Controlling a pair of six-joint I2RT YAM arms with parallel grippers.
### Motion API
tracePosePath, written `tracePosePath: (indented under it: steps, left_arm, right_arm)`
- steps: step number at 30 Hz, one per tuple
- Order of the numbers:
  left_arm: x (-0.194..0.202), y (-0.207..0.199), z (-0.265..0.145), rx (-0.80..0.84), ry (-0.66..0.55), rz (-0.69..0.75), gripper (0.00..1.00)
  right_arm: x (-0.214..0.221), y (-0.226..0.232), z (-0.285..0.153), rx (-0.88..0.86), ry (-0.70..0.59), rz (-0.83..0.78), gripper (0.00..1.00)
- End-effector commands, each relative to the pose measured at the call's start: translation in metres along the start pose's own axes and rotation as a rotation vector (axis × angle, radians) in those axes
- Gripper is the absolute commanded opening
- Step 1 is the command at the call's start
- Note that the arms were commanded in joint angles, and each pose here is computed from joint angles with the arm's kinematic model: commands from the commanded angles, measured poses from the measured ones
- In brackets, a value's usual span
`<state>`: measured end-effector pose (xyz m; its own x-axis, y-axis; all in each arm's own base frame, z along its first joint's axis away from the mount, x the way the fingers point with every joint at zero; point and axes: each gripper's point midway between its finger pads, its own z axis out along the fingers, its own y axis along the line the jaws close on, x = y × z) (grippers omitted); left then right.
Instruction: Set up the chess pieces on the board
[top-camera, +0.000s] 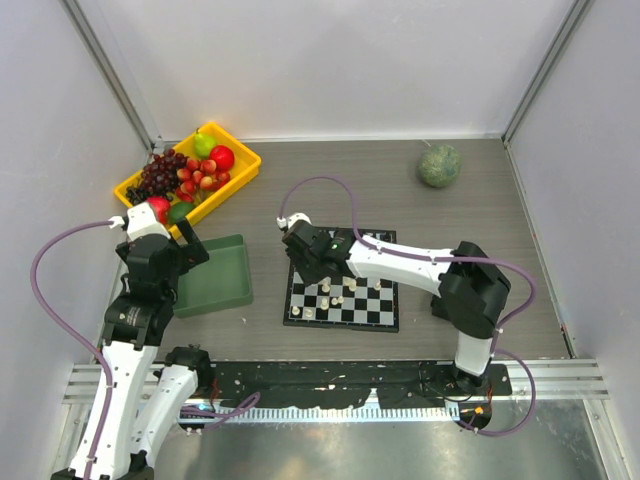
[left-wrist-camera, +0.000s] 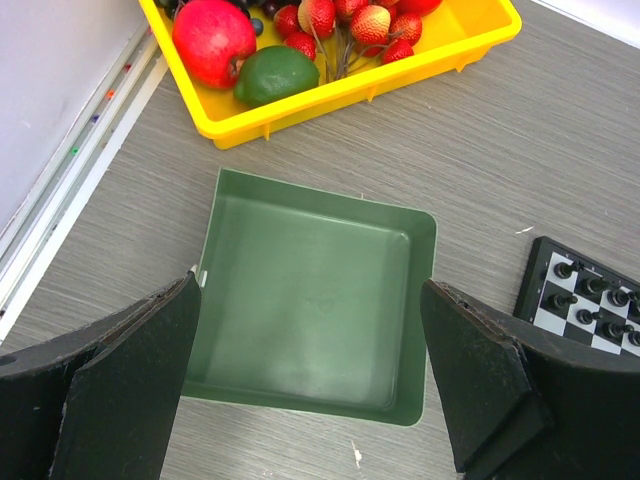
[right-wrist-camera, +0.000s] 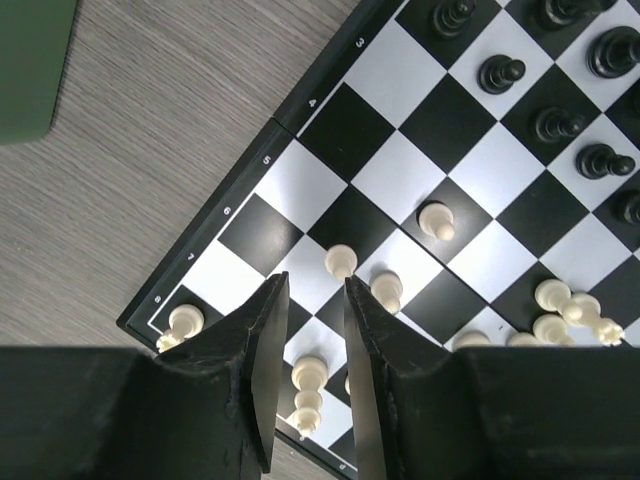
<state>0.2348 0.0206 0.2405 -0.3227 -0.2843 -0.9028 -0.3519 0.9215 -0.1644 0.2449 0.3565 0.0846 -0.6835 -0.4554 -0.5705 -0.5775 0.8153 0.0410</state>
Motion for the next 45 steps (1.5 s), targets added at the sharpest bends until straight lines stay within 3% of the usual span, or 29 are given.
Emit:
tracePosePath:
  steps: [1, 28, 36, 45]
  left_arm:
    - [-0.005, 0.004, 0.002, -0.021, -0.023, -0.003, 0.99]
    - [-0.005, 0.003, 0.005, -0.025, -0.02, 0.0, 0.99]
    - [-0.006, 0.002, 0.005, -0.021, -0.021, 0.0, 0.99]
    - [-0.008, 0.0, 0.005, -0.013, -0.024, -0.004, 0.99]
  right_arm:
    - [-0.015, 0.006, 0.004, -0.007, -0.018, -0.015, 0.34]
    - [-0.004, -0.002, 0.025, 0.027, 0.038, -0.015, 0.29]
    - [-0.001, -0.001, 0.02, 0.012, 0.043, -0.011, 0.17]
    - [-0.005, 0.031, 0.007, -0.068, 0.014, -0.026, 0.14]
